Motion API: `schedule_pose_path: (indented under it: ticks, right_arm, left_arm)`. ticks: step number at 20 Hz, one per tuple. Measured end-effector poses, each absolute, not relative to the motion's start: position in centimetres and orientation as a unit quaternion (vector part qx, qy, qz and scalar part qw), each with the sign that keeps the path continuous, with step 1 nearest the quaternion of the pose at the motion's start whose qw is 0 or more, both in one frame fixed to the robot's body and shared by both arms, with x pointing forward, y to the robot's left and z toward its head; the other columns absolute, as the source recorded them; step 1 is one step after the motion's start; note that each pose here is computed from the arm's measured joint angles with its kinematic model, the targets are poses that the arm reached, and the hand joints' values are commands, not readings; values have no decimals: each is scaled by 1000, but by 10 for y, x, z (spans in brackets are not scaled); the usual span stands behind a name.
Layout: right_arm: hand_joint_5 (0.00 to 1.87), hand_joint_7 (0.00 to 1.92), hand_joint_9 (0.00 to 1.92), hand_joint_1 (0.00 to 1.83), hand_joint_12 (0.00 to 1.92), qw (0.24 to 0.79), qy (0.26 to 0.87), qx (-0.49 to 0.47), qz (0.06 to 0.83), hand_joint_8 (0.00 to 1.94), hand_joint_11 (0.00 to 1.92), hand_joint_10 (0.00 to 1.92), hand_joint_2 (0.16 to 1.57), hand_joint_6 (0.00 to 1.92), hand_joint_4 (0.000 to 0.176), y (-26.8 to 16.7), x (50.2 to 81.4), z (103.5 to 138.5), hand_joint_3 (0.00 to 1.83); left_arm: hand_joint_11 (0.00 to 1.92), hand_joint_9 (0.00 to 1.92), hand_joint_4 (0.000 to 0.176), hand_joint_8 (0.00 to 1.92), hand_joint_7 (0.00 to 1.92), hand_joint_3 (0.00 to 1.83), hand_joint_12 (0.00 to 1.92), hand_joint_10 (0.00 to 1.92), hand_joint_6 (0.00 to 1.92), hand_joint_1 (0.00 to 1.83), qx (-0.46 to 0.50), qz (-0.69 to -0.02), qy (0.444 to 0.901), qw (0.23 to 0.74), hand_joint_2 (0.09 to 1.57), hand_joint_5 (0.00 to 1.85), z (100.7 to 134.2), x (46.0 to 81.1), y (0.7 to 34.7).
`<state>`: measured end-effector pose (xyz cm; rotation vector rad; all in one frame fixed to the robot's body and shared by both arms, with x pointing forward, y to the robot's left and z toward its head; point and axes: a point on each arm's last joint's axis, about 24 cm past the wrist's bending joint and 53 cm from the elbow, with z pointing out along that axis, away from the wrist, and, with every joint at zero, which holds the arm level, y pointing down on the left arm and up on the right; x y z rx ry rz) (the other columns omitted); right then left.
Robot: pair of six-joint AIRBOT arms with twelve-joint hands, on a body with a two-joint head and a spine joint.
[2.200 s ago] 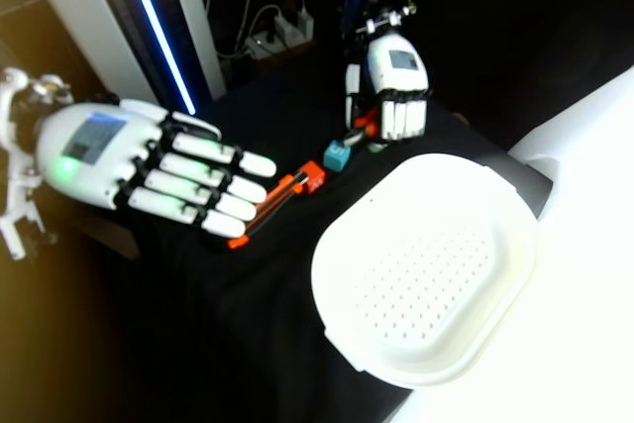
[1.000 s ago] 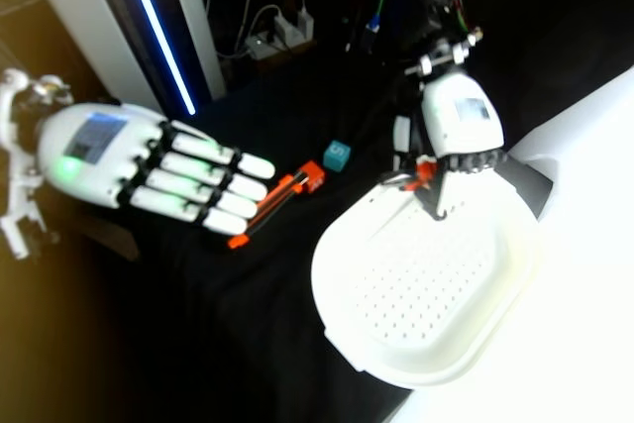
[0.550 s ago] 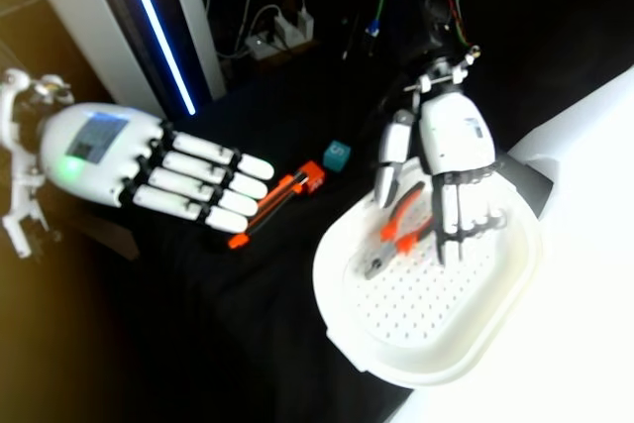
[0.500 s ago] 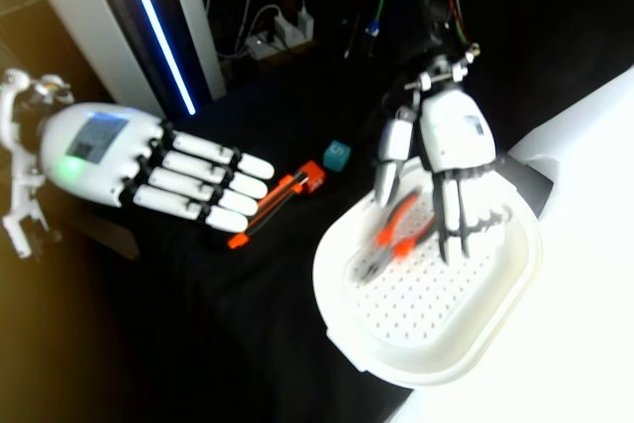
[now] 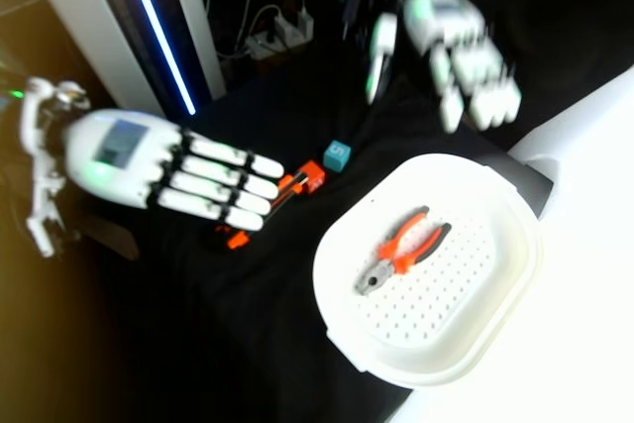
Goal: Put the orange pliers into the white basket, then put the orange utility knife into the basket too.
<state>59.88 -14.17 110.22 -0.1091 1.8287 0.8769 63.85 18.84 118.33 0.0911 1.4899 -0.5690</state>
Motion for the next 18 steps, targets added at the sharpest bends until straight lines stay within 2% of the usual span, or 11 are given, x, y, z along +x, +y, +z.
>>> schedule_pose_path:
  ticks: [2,5,8,9,12,13,14,15,16,17,18]
  right_arm:
    - [0,0,0,593,0,514,775,-46,364,0,0,0,1123,0,6,-138,599,1090,0]
    - [0,0,0,638,0,503,785,-41,359,0,0,0,1110,0,0,-135,606,1076,0]
    - [0,0,0,624,8,500,787,-27,361,0,15,0,1119,0,15,-130,618,1067,0]
    - [0,0,0,627,5,497,788,-22,362,0,7,0,1120,0,22,-128,620,1063,0]
    - [0,0,9,617,25,483,799,-23,358,0,45,4,1150,0,15,-121,625,1050,10]
    - [98,182,179,614,703,481,800,-22,358,24,1,55,1207,20,0,-117,629,1048,3]
    - [98,182,179,614,703,482,799,-23,359,24,1,55,1207,20,0,-115,631,1048,3]
    - [225,341,309,659,1060,481,799,-23,360,33,0,121,1213,37,0,-112,634,1046,1]
    - [497,691,571,803,1672,478,800,-21,362,679,350,1127,1228,603,0,-108,637,1044,2]
    - [497,691,571,803,1672,479,799,-20,364,679,350,1127,1228,603,0,-106,638,1045,2]
    - [728,966,1123,1003,1911,485,793,-22,368,1838,1171,1876,1246,1799,0,-102,642,1049,9]
  left_arm:
    - [0,0,168,0,0,6,0,0,0,184,19,-282,660,696,1196,0,1179,625,195]
    - [0,0,153,0,0,1,0,0,0,124,-1,-293,640,710,1182,0,1187,618,202]
    - [0,0,148,0,0,0,0,0,0,54,-4,-305,639,706,1181,0,1185,612,199]
    - [0,0,166,0,0,0,0,0,0,52,-2,-307,639,705,1169,0,1185,611,198]
    - [0,0,174,0,0,0,0,0,0,1,-4,-308,637,706,1170,0,1186,611,199]
    - [0,0,176,0,0,0,0,0,0,0,-3,-309,637,707,1171,0,1187,611,198]
    - [0,0,176,0,0,0,0,0,0,0,-3,-309,637,707,1171,0,1187,611,198]
    - [0,0,176,0,0,0,0,0,0,0,-4,-309,636,707,1173,0,1187,611,198]
    - [0,0,176,0,0,2,0,0,0,0,-8,-314,635,706,1179,0,1187,611,197]
    - [0,0,176,0,0,2,0,0,0,0,-9,-316,636,704,1179,0,1187,611,197]
    - [0,0,176,0,0,8,0,0,0,15,-7,-317,635,704,1194,0,1186,610,196]
